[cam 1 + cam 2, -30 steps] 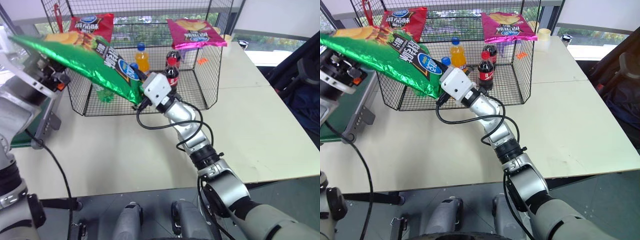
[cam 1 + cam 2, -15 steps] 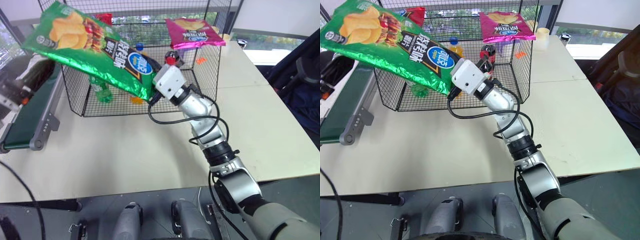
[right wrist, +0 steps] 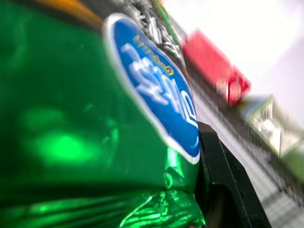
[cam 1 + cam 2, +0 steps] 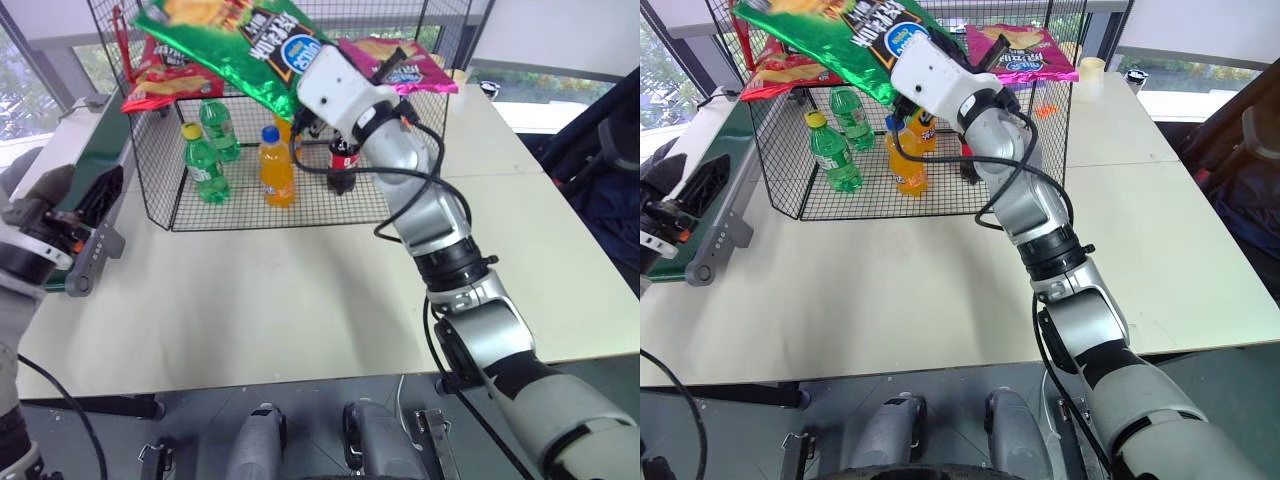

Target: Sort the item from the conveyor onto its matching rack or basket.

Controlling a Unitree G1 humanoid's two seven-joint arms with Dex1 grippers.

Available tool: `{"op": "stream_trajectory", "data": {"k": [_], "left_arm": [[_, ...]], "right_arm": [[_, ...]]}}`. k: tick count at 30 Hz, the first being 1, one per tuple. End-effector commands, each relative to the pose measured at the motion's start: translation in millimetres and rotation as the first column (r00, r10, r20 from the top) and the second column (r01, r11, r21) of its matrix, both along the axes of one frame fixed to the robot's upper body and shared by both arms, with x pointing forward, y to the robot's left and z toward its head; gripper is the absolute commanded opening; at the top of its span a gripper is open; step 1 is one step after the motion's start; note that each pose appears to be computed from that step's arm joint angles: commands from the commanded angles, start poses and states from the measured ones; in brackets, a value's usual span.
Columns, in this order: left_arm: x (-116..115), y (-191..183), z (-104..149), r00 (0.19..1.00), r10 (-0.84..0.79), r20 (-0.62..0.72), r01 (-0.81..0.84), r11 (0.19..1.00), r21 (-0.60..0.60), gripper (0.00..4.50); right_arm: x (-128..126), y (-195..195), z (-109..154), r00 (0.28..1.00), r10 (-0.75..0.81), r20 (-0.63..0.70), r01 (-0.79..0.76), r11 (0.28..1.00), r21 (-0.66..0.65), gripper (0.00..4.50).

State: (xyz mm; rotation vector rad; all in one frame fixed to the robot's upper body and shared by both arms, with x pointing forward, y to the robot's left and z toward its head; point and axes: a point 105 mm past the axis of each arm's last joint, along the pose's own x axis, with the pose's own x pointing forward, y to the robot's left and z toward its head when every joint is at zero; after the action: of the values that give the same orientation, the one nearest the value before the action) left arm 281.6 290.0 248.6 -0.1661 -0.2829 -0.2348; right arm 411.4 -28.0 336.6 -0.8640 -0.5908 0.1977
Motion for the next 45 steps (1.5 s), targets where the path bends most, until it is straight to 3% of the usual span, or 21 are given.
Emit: {"op": "stream_trajectory", "data": {"k": [1, 5, 8, 10, 12, 17, 29, 38, 45], "left_arm": [[-2, -5, 14, 0.997, 0.004, 0.077, -0.006, 1.000, 0.018, 4.41], [2, -8, 10, 0.997, -0.003, 0.081, 0.003, 1.000, 0.006, 4.41], [5, -12, 9, 0.996, -0.008, 0.085, 0.009, 1.000, -0.004, 4.41], [6, -12, 7, 0.996, -0.015, 0.084, 0.016, 1.000, -0.011, 4.41], [8, -14, 4, 0.997, -0.024, 0.080, 0.025, 1.000, -0.018, 4.41], [13, -17, 5, 0.996, -0.038, 0.086, 0.040, 0.999, -0.022, 4.41], [18, -23, 4, 0.995, -0.051, 0.091, 0.055, 0.998, -0.039, 4.41], [20, -27, 2, 0.994, -0.054, 0.095, 0.059, 0.997, -0.050, 4.41], [24, -31, 2, 0.993, -0.059, 0.102, 0.065, 0.996, -0.060, 4.41]], "right_arm": [[2, 1, 15, 0.998, -0.046, -0.049, 0.046, 0.999, -0.001, 0.00], [9, -5, 8, 0.988, -0.103, -0.114, 0.100, 0.994, -0.033, 0.00], [7, -4, 14, 0.992, -0.127, -0.017, 0.124, 0.985, -0.119, 0.00], [-8, 13, 13, 1.000, 0.018, -0.009, -0.019, 0.987, -0.163, 0.00], [-17, 16, 9, 0.998, 0.065, -0.025, -0.068, 0.986, -0.154, 0.00], [-20, 11, 2, 0.999, 0.044, -0.004, -0.043, 0.965, -0.258, 0.00], [0, -9, 7, 0.994, -0.106, -0.014, 0.095, 0.939, -0.331, 0.00], [29, -38, 38, 0.920, -0.391, -0.036, 0.376, 0.902, -0.211, 0.00], [33, -11, 35, 0.885, -0.413, -0.214, 0.394, 0.910, -0.126, 0.00]]}}
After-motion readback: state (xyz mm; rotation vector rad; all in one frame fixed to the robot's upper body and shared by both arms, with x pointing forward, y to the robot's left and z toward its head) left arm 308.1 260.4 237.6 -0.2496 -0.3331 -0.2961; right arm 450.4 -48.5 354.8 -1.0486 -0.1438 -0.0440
